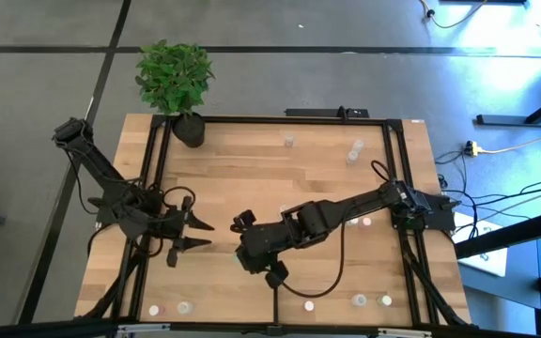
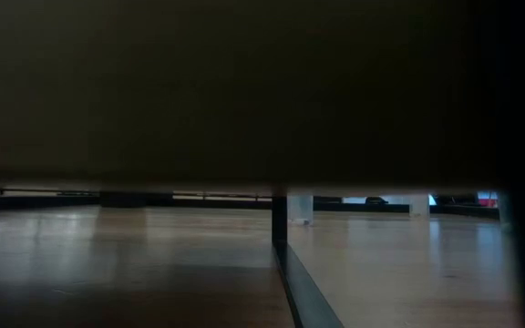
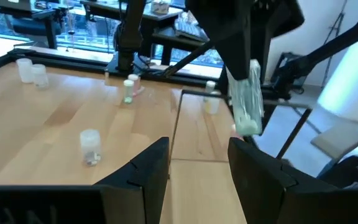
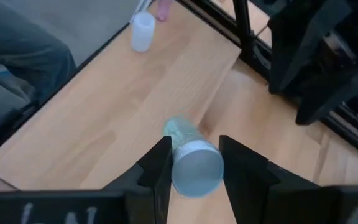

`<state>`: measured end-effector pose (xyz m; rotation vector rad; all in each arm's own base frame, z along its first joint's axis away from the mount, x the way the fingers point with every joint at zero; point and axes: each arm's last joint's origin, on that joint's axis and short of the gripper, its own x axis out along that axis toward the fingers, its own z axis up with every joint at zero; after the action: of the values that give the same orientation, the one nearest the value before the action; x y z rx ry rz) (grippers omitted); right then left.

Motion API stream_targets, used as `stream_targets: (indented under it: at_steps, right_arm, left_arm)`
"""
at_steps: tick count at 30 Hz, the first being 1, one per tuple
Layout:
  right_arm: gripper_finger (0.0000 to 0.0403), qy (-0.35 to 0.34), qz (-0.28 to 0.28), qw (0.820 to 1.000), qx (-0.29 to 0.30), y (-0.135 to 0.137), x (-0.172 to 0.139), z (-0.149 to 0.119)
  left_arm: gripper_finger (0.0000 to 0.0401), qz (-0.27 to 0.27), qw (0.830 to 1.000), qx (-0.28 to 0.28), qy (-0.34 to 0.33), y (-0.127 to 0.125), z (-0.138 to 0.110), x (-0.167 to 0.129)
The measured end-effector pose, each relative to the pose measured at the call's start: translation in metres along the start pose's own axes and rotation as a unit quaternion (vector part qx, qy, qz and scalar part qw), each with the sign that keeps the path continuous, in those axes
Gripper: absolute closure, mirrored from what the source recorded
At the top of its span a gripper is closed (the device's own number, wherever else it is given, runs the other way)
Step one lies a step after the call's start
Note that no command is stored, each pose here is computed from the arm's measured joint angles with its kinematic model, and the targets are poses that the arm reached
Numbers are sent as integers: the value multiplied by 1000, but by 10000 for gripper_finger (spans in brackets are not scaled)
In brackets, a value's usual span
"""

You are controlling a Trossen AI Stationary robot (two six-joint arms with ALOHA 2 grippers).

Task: Pick and place medicine bottles onto shelf by color
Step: Put the top left green pill bottle on the shelf

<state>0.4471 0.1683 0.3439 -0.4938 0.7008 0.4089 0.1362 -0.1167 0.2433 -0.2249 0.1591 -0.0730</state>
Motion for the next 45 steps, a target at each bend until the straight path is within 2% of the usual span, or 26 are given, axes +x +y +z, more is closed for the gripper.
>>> stream_targets:
  at_steps: [4,7,17,28,45]
  right_arm:
    - [280,-3,-3,1000,-1,-1,11,-1]
    - [280,15,-18,1000,-13,-4,23,-7]
    - [280,6,-48,999,-4,-25,33,-12]
    - [280,-5,-43,999,-4,-23,49,-14]
    - [280,2,-46,999,2,-29,61,-21]
  left_arm:
    - [243,-32,999,-17,-9,-3,4,0]
    - [243,-45,999,-8,-5,-5,3,1]
    - [243,-31,999,28,23,-9,-10,11]
    - [243,-1,999,31,23,-8,-14,15]
    - [243,10,999,28,42,-9,-23,22]
